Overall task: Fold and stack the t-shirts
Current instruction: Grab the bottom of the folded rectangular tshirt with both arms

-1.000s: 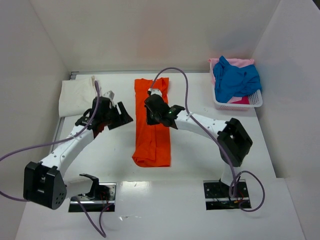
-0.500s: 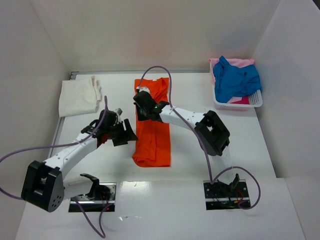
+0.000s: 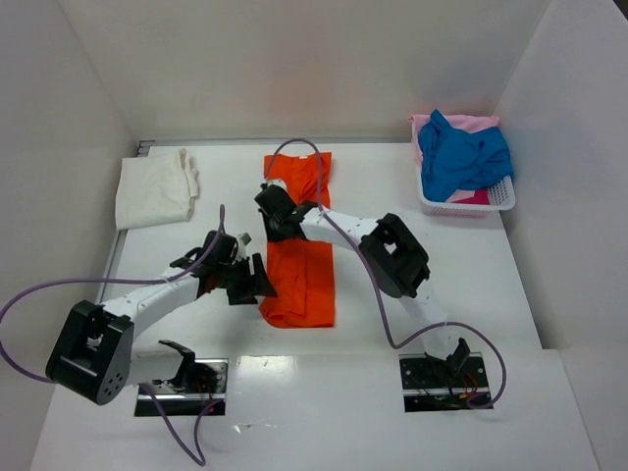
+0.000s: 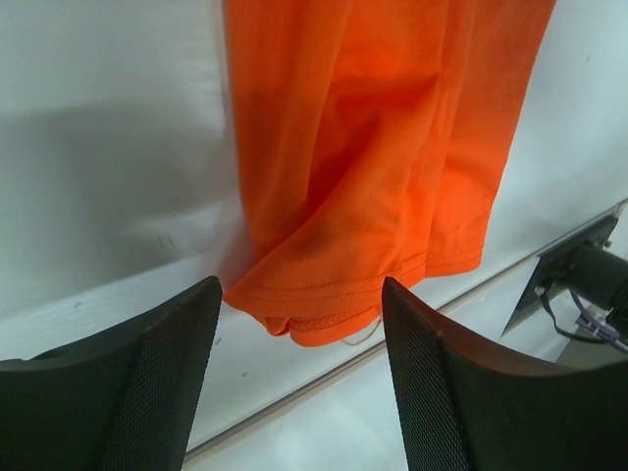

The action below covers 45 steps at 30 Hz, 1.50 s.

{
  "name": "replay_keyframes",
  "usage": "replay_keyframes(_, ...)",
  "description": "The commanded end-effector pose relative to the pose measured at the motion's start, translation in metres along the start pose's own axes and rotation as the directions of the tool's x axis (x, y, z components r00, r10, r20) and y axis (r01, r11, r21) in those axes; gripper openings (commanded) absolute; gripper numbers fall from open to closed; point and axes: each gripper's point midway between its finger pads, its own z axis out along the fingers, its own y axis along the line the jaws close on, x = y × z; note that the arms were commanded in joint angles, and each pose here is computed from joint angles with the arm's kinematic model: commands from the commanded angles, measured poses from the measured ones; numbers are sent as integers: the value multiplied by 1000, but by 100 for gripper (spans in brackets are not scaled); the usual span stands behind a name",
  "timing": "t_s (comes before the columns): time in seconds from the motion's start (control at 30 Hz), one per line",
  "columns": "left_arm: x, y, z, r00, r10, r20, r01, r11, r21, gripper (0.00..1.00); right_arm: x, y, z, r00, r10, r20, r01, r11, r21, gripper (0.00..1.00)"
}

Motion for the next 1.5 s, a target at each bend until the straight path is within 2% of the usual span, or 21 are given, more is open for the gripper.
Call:
replay_keyframes(0.0,9,-5,9,998,22,-52,-19,998,58,75,-9,-3,9,1000,-5,3,5,1000,19,7)
replay_keyframes(0.17,20,5,21,992,9,-126,-4,999,37,73,2,-8,22,999,-22,-36,24,999,49,7)
replay_keyframes(0.3,23,8,24,990,0,-143,4,1000,30,71,8,-10,28,998,-25,-55,28,998,58,6)
replay_keyframes(0.4,26,9,22,990,1,-142,4,1000,31,63,8,-10,28,998,-25,-55,28,998,58,6)
replay_keyframes(0.47,28,11,22,989,-10,-144,14,1000,28,52,8,-10,28,998,-25,-54,28,998,58,6)
replay_keyframes(0.5,31,13,22,988,-16,-151,19,1000,22,43,6,-9,29,999,-24,-47,26,998,54,6)
replay_keyframes(0.53,34,13,19,987,-33,-160,36,999,13,39,6,-9,29,999,-24,-47,26,998,54,6)
replay_keyframes(0.57,36,11,17,987,-25,-162,28,999,18,31,6,-9,29,999,-24,-47,26,998,54,6)
replay_keyframes(0.77,40,-8,-9,991,-67,-118,72,997,40,22,5,-11,32,999,-4,-50,7,999,50,6)
replay_keyframes(0.9,45,-17,-27,990,-108,-89,116,990,79,21,4,-10,33,999,5,-49,-3,999,50,6)
replay_keyframes(1.0,53,-14,-34,988,-134,-77,139,988,74,25,3,-7,33,999,6,-48,-4,999,39,6)
replay_keyframes(1.07,57,-11,-38,987,-144,-66,149,986,71,36,1,-6,33,999,7,-45,-5,999,37,6)
replay_keyframes(1.1,58,-10,-38,985,-157,-68,161,985,62,38,0,-6,33,999,7,-40,-6,999,35,6)
replay_keyframes(1.3,65,-8,-41,981,-179,-72,183,982,51,38,0,-6,34,999,8,-39,-6,999,34,6)
replay_keyframes(1.47,52,-4,-52,977,-211,37,210,977,18,40,5,-8,35,999,7,-46,-5,999,38,5)
